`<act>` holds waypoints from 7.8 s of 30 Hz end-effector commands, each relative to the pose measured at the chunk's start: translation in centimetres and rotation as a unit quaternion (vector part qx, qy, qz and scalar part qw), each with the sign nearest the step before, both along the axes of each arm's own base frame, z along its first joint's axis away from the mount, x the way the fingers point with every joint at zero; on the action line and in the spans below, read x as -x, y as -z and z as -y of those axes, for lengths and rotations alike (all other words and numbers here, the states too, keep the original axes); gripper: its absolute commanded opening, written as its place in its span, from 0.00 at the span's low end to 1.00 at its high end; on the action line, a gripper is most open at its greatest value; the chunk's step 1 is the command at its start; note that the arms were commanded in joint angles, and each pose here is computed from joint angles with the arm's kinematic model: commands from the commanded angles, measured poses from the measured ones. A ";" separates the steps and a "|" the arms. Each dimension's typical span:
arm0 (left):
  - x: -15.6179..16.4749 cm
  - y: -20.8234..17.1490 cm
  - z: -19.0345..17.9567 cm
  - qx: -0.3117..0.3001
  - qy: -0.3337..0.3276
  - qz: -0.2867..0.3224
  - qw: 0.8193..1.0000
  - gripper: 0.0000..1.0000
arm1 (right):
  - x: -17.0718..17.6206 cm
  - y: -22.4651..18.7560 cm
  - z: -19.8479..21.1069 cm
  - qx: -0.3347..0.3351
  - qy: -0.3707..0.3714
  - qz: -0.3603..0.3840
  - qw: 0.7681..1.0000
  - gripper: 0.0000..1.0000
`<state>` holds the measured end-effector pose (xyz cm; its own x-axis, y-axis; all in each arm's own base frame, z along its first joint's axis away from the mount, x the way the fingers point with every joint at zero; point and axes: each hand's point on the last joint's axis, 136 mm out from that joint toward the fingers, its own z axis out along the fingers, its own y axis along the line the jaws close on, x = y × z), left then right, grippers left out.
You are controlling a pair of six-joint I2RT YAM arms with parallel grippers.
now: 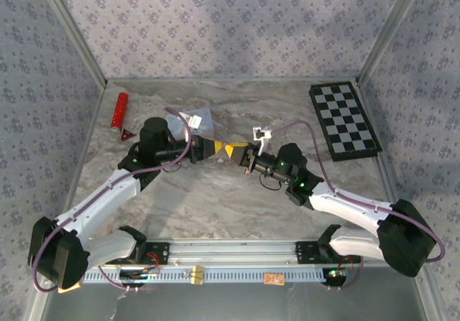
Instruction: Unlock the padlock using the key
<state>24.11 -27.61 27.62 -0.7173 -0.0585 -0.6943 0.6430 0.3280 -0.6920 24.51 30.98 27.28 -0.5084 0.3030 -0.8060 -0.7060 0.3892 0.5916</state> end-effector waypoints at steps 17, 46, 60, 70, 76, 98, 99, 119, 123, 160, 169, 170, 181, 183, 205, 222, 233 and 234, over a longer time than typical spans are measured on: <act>1.1 -3.3 -0.2 0.014 0.012 0.061 0.998 0.00 | -0.7 0.5 0.9 0.007 0.012 -0.016 1.000 0.06; 5.1 -1.8 1.3 -0.154 0.111 0.090 0.978 0.00 | 4.4 -1.6 2.0 0.031 -0.153 0.138 0.978 0.56; 6.8 -2.9 1.5 -0.129 0.146 0.104 0.975 0.00 | 6.0 -2.3 1.1 0.020 -0.216 0.147 0.965 0.49; 6.4 -2.9 1.7 -0.129 0.142 0.108 0.975 0.00 | 6.1 -1.9 0.7 0.026 -0.223 0.143 0.964 0.31; 6.3 -3.0 1.7 -0.131 0.139 0.111 0.975 0.00 | 6.2 -1.7 0.7 0.027 -0.228 0.139 0.963 0.24; 5.8 -3.7 1.5 -0.128 0.125 0.126 0.976 0.00 | 6.9 -1.4 0.1 0.033 -0.256 0.135 0.957 0.16; 5.7 -3.8 1.5 -0.127 0.123 0.127 0.976 0.00 | 6.9 -1.3 0.1 0.033 -0.256 0.134 0.957 0.15; 0.7 -3.1 -2.0 -0.134 -0.033 0.135 0.981 0.56 | 2.6 0.6 2.3 0.069 -0.131 0.076 0.986 0.00; -2.3 -2.1 -5.6 -0.128 -0.141 0.098 0.977 0.61 | 1.6 2.1 2.9 0.079 -0.109 0.040 0.990 0.00; -12.4 21.0 -11.0 -0.260 -0.272 -0.113 0.920 0.48 | 1.2 6.4 4.0 0.095 -0.050 -0.050 0.993 0.00; -13.0 23.0 -11.8 -0.274 -0.289 -0.085 0.913 0.49 | 1.5 5.5 4.1 0.090 -0.050 -0.029 0.994 0.00; -13.1 23.1 -11.8 -0.275 -0.291 -0.084 0.913 0.49 | 1.5 5.3 4.1 0.090 -0.051 -0.027 0.994 0.00; -14.3 23.9 -11.0 -0.253 -0.292 -0.093 0.918 0.45 | 1.4 4.9 4.0 0.092 -0.054 -0.024 0.994 0.00; -14.4 24.0 -10.7 -0.246 -0.290 -0.094 0.920 0.45 | 1.5 5.0 3.9 0.093 -0.056 -0.025 0.994 0.00; -15.2 23.7 -9.7 -0.210 -0.293 -0.110 0.926 0.30 | 1.8 5.3 3.2 0.099 -0.066 -0.025 0.993 0.00; -14.4 22.4 -9.1 -0.199 -0.275 -0.114 0.934 0.13 | 1.0 7.7 2.6 0.113 -0.052 -0.068 0.990 0.00; -11.9 20.8 -8.3 -0.194 -0.228 -0.142 0.944 0.01 | 1.0 10.6 -0.3 0.086 -0.085 -0.176 0.977 0.00; -11.7 20.5 -8.1 -0.189 -0.222 -0.146 0.945 0.00 | 1.1 10.6 -0.9 0.080 -0.090 -0.181 0.976 0.00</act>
